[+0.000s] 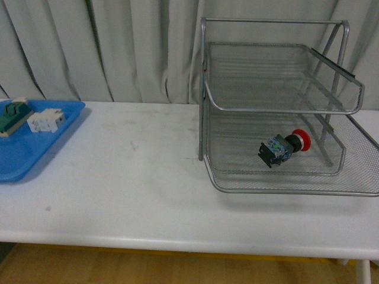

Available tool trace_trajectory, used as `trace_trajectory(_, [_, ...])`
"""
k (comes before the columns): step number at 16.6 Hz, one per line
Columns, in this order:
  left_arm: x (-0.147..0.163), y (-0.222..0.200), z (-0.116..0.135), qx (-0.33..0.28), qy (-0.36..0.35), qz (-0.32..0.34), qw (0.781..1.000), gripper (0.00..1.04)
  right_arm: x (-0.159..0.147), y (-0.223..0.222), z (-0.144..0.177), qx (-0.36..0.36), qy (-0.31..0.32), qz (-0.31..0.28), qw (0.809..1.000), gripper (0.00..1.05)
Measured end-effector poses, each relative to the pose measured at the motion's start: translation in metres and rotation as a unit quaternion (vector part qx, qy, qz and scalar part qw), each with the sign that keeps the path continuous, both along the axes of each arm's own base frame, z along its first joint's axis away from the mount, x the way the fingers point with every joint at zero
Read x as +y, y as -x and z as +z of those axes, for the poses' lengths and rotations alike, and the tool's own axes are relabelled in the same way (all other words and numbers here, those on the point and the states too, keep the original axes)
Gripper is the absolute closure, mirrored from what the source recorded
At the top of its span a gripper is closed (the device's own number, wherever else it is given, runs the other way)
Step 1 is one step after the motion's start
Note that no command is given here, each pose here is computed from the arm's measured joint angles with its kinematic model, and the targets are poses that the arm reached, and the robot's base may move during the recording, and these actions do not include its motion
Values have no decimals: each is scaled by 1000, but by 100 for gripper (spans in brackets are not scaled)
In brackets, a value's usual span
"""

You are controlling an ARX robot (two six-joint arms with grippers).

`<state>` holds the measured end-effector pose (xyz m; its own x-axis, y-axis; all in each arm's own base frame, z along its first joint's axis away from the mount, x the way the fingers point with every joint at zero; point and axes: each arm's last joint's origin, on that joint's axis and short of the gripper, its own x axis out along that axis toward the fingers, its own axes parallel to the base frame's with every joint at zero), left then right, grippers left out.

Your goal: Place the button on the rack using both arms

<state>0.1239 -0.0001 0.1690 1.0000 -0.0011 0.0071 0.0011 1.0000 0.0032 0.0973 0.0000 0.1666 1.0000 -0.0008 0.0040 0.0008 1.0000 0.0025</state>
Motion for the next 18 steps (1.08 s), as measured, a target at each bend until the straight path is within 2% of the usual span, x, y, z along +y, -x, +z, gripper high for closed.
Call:
trace_trajectory(17, [0, 16, 0, -2, 0, 0, 1000, 103, 0, 0, 0, 0, 0, 0, 1000, 6])
trace_trajectory(18, [0, 21, -5, 20, 0, 0, 1000, 103, 0, 0, 0, 0, 0, 0, 1000, 6])
